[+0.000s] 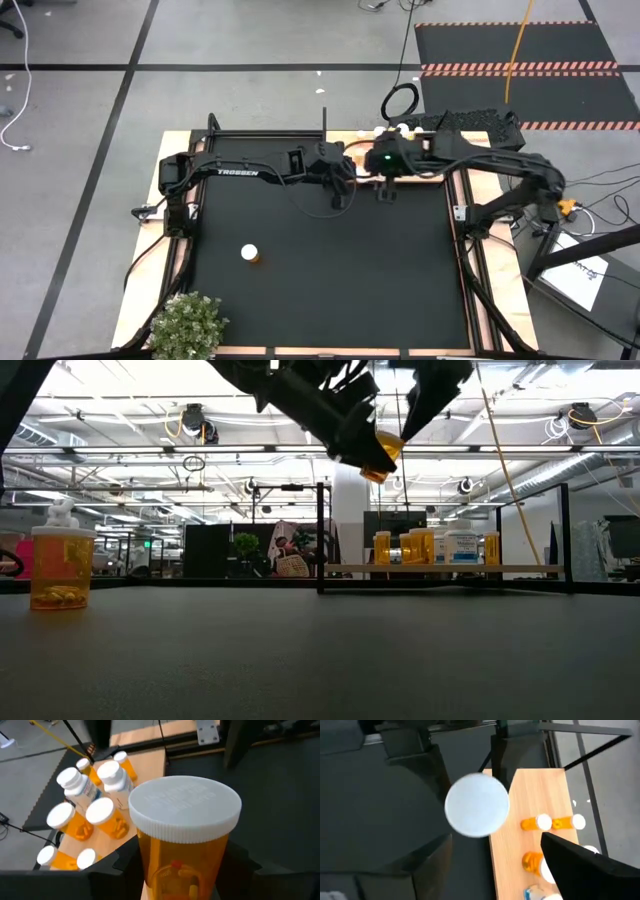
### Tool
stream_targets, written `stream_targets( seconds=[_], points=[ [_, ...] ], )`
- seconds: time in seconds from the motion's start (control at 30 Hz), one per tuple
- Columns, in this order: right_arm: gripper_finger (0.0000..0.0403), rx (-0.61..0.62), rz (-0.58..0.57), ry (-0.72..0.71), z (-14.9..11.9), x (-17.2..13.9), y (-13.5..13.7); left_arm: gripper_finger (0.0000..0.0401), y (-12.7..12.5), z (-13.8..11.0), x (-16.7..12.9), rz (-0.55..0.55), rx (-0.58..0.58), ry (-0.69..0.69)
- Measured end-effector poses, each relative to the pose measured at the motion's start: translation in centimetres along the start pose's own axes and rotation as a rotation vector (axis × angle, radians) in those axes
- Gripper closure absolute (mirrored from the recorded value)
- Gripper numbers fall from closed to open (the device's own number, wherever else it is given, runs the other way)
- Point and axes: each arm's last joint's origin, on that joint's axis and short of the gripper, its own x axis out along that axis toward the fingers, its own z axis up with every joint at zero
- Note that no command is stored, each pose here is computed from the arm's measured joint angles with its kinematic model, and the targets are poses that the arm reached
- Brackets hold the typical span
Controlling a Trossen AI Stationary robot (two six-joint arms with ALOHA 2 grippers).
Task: Pick and place medicine bottles onto shelf by color
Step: Put the large orange pill bottle on the shelf
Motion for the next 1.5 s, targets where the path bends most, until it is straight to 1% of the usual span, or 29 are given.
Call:
stream_targets(
  seconds=[0.2,0.3,0.53,0.63,0.8,0.9,1.03,1.17,1.5],
  points=[
    [0.0086,-0.032,0.009,0.026,1.2,2.0,0.2,0.0216,-0.1,-0.5,0.0,-0.015,0.027,0.051],
    [0.0085,-0.030,0.042,0.016,1.5,2.6,0.3,0.0215,-0.1,-0.6,0.0,-0.015,0.035,0.062],
    [0.0085,-0.024,0.056,-0.009,1.8,2.8,0.3,0.0215,-0.1,-0.5,-0.1,0.003,0.054,0.060],
    [0.0085,-0.017,0.081,-0.006,1.7,2.8,0.4,0.0215,-0.2,-0.5,-0.1,0.010,0.062,0.070],
    [0.0085,-0.020,0.081,-0.011,1.8,3.5,0.5,0.0215,-1.2,-0.2,-0.1,0.000,0.117,0.066],
    [0.0085,-0.040,0.090,-0.006,1.7,3.8,0.6,0.0215,-1.7,-0.1,-0.1,0.015,0.152,0.069],
    [0.0086,-0.043,0.083,-0.009,1.7,3.9,0.5,0.0215,-1.7,-0.1,-0.1,0.030,0.156,0.075],
    [0.0105,-0.043,0.078,-0.011,1.7,3.8,0.5,0.0215,-1.4,-0.1,-0.1,0.034,0.136,0.076],
    [0.0189,-0.041,0.079,-0.011,1.7,3.8,0.5,0.0215,-1.3,-0.2,-0.1,0.041,0.098,0.079]
  ],
)
